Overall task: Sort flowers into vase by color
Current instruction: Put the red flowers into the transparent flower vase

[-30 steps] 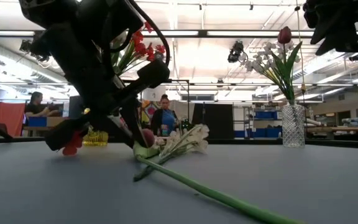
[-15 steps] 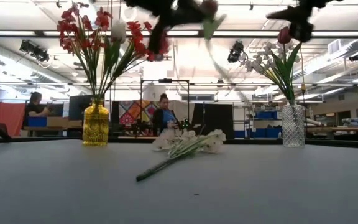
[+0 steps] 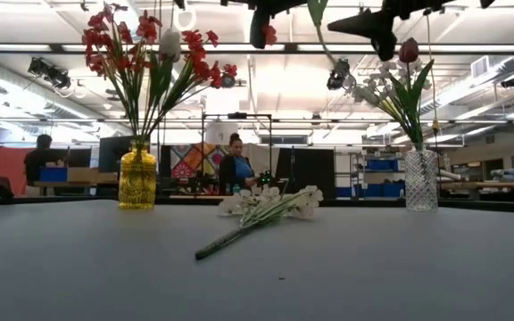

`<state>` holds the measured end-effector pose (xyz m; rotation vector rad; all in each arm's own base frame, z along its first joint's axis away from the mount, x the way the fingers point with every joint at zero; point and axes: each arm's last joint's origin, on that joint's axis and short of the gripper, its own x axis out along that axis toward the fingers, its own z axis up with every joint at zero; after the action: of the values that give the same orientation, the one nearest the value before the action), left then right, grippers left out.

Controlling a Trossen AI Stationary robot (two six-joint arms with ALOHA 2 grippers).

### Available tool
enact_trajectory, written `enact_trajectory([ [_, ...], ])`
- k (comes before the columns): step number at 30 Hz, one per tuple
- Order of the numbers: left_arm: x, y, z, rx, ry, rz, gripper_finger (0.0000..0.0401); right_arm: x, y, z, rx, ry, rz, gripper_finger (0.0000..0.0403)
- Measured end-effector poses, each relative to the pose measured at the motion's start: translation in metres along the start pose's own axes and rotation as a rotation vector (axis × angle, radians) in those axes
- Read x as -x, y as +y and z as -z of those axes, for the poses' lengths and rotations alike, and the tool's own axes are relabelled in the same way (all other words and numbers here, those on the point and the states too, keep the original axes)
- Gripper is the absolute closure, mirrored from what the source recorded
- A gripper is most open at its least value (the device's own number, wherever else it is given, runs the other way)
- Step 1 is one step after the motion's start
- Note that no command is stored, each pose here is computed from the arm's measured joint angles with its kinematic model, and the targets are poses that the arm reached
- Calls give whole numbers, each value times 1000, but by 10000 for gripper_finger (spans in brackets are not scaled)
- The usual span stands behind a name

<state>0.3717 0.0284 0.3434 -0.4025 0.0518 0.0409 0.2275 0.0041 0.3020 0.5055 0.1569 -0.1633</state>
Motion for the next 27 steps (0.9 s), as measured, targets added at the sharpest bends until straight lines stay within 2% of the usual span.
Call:
enact_trajectory([
  [2, 0, 1, -3, -1, -15, 18, 393, -6, -1, -1, 13, -31, 2, 188],
  [5, 0, 2, -4, -7, -22, 22, 393, -16, 0, -1, 21, -40, -54, 197],
  [9, 0, 3, -5, -14, -22, 20, 392, -29, -1, 3, 21, -27, -90, 223],
  [11, 0, 4, -4, -22, -19, 19, 391, -31, -3, 5, 20, -35, -67, 255],
  [15, 0, 4, -3, -24, -8, 11, 382, -30, -3, 3, 35, -69, -18, 371],
  [16, 0, 5, -3, -22, -2, 8, 375, -29, -2, 2, 50, -79, -2, 382],
  [19, 1, 7, 0, -18, 42, -13, 340, -20, -3, 0, 78, -102, 86, 387],
  [21, 4, 8, 3, -12, 92, -30, 313, -10, -5, -1, 141, -117, 207, 387],
  [24, 13, 6, 0, 1, 125, -46, 277, 10, -7, -6, 302, -167, 427, 387],
  [27, 19, 4, -4, 3, 135, -53, 253, 33, -6, -19, 477, -228, 566, 387],
])
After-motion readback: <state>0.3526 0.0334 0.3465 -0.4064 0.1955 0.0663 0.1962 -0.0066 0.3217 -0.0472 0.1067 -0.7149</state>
